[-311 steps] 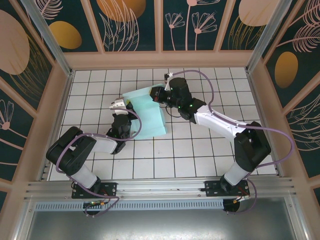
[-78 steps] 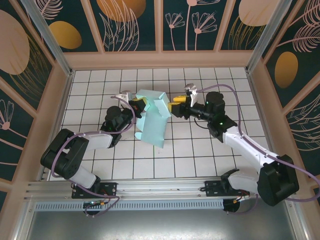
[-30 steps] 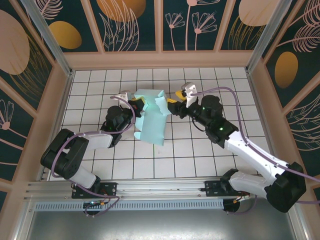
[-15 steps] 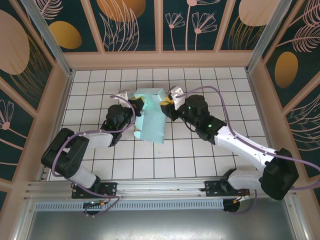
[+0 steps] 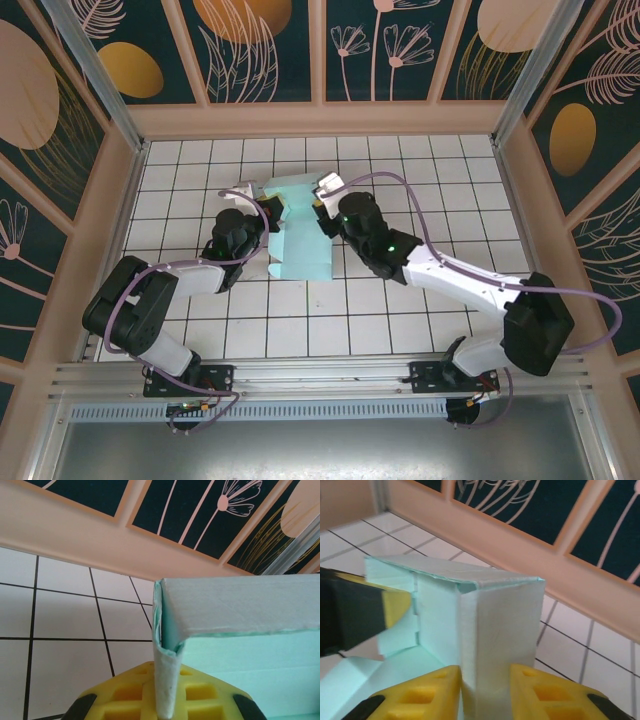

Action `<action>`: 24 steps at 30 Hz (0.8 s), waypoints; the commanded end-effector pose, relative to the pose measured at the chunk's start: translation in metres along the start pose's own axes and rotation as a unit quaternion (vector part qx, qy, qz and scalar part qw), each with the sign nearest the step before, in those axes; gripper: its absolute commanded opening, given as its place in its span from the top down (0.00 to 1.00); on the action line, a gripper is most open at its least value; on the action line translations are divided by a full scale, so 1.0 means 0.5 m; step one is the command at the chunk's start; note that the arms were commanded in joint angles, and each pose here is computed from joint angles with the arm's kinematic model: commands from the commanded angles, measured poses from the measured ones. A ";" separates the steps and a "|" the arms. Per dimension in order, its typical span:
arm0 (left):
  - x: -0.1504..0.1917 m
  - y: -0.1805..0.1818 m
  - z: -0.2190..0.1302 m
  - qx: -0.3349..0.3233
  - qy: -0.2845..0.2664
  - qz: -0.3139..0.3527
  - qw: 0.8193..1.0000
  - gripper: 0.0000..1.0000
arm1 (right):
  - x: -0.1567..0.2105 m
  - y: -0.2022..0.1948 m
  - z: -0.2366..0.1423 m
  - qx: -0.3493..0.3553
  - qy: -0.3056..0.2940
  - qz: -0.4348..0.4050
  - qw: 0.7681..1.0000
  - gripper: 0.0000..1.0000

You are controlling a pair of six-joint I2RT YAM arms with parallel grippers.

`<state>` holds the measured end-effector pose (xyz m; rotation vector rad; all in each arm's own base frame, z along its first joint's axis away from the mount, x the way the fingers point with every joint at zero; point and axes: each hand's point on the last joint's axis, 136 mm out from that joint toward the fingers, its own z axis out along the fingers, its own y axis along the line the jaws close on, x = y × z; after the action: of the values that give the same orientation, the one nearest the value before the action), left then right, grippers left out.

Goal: Fold the paper box

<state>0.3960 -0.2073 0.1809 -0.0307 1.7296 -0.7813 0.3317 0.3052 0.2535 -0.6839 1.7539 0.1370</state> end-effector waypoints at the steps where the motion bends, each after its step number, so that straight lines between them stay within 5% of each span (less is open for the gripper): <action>1: -0.045 -0.083 -0.001 0.077 -0.027 0.011 0.997 1.00 | -0.001 -0.016 0.011 0.062 0.013 -0.038 0.997 0.73; 4: -0.045 -0.083 -0.001 0.077 -0.026 0.011 0.997 1.00 | 0.002 -0.031 0.015 0.109 0.021 -0.058 0.992 0.74; 10: -0.049 -0.085 -0.001 0.079 -0.026 0.009 0.996 1.00 | -0.003 -0.038 0.020 0.146 0.020 -0.076 0.986 0.99; 15: -0.055 -0.091 -0.003 0.082 -0.027 0.008 0.996 1.00 | -0.005 -0.044 0.027 0.173 0.019 -0.094 0.980 1.00; 24: -0.081 -0.116 -0.032 0.101 -0.040 0.014 0.994 0.59 | 0.001 -0.069 0.035 0.190 0.014 -0.098 0.977 1.00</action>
<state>0.3874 -0.2169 0.1973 0.0231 1.7093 -0.8392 0.3568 0.2878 0.2601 -0.5695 1.6705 -0.2985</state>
